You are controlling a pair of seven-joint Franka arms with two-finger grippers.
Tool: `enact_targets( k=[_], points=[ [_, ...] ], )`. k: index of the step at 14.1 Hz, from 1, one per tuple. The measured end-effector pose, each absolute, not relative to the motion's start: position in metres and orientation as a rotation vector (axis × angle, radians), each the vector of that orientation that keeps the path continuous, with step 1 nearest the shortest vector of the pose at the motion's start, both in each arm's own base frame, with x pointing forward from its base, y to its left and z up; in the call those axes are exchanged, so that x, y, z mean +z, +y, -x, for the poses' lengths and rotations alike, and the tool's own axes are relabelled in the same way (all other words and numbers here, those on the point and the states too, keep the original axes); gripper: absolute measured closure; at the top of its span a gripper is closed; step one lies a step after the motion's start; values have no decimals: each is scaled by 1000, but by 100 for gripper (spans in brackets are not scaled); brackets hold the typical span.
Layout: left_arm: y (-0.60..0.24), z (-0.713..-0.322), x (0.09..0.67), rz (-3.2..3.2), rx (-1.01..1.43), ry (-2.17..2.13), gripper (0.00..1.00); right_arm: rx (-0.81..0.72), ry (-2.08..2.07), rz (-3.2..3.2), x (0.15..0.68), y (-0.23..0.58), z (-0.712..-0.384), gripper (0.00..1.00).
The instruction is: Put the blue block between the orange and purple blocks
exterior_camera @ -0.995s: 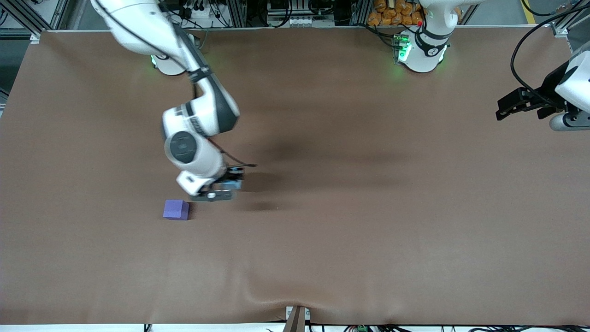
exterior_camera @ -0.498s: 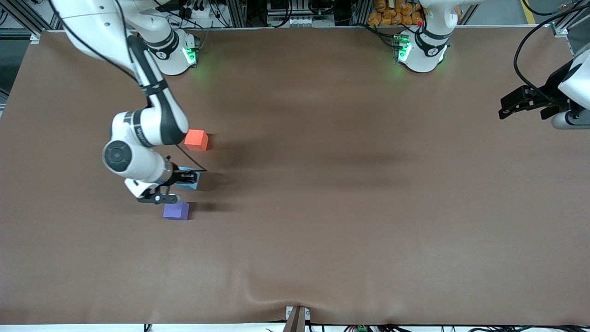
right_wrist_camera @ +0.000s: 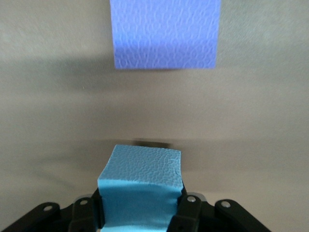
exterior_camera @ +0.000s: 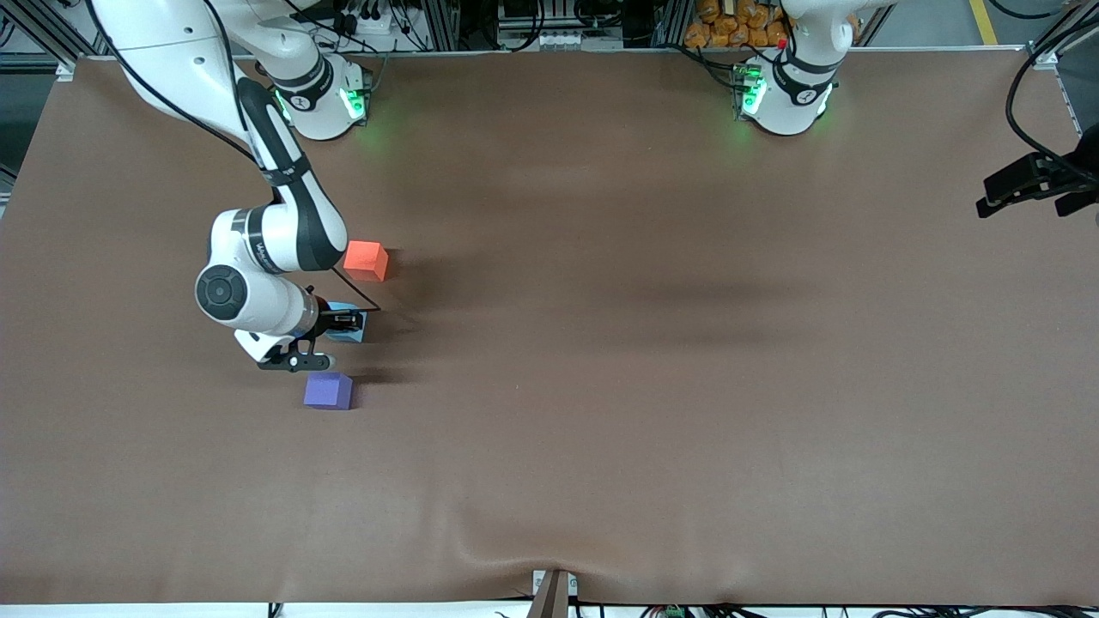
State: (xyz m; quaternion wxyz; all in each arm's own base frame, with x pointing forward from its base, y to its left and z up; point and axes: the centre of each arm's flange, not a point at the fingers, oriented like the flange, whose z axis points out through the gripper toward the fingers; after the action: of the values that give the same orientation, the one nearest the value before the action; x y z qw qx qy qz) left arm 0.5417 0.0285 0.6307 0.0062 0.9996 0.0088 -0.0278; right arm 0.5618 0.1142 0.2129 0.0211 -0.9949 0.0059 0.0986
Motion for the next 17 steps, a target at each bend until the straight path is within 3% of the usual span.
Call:
enact_targets(
  k=[4,8,9,13,17],
  points=[
    [43,-543,628,-3126,-83,33,0,340,16,3087,200,114,-556,44],
    [45,-546,631,-3129,-36,21,0,258,13,3083,220,116,-566,8],
    [45,-546,632,-3129,-34,21,0,198,10,3076,243,118,-575,0],
    [46,-546,630,-3129,-37,21,0,66,63,3037,389,84,-603,0],
    [38,-547,627,-3128,-49,38,0,10,112,3086,523,15,-597,0]
  ],
)
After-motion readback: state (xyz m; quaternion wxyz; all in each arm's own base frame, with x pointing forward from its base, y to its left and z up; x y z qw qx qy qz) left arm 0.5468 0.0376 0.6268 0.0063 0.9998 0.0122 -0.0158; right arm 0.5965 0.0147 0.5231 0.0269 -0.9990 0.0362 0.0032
